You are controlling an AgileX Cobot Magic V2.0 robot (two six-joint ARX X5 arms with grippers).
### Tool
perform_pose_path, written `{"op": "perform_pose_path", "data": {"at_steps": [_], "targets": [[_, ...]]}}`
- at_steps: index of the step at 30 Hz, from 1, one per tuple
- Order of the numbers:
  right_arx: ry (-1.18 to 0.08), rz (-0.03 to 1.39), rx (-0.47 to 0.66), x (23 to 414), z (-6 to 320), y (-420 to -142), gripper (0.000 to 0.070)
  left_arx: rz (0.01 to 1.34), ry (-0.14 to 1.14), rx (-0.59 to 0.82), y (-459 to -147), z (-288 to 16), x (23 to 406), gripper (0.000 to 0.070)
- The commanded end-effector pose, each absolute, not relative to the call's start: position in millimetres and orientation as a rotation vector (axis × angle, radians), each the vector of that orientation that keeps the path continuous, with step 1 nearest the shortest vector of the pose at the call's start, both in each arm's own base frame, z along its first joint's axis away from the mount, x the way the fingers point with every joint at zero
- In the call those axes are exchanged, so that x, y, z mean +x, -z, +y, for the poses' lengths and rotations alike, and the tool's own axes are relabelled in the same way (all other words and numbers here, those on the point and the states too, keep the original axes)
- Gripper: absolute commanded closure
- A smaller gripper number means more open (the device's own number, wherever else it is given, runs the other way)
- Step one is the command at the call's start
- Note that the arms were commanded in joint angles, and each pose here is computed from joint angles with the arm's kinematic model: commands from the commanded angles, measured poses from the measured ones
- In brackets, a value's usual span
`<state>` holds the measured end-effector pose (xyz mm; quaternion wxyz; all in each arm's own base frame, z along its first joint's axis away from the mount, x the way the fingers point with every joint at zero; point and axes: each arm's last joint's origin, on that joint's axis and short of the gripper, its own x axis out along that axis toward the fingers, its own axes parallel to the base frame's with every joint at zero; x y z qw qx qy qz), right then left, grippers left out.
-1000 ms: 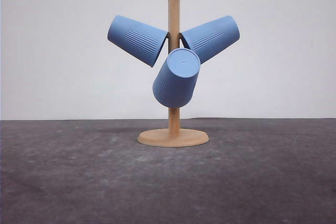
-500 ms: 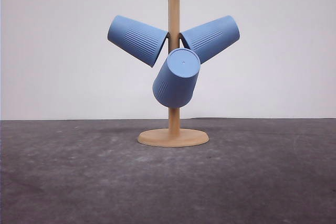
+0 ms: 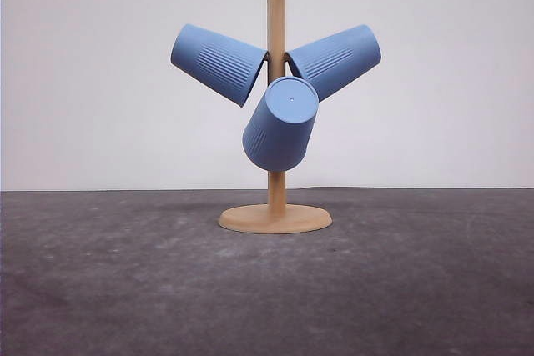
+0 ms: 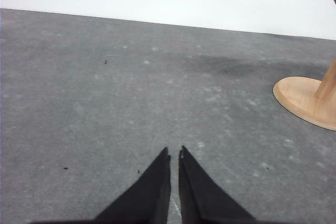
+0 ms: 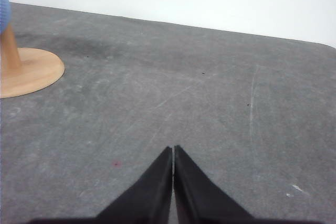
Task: Place three cups
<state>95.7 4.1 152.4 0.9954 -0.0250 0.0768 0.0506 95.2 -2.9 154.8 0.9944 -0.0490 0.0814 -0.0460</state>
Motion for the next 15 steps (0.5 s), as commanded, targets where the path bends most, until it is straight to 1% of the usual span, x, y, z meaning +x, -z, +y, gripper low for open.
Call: {"op": "perform_pose_path", "data": {"at_steps": [1, 15], "targets": [[-0.100, 0.144, -0.040, 96.0, 4.3, -152.3, 0.0700, 0.184, 0.088, -0.100, -150.2, -2.8, 95.6, 0.0700], [-0.100, 0.145, -0.040, 96.0, 4.3, -152.3, 0.0700, 0.184, 0.088, -0.100, -150.2, -2.8, 95.6, 0.0700]]}}
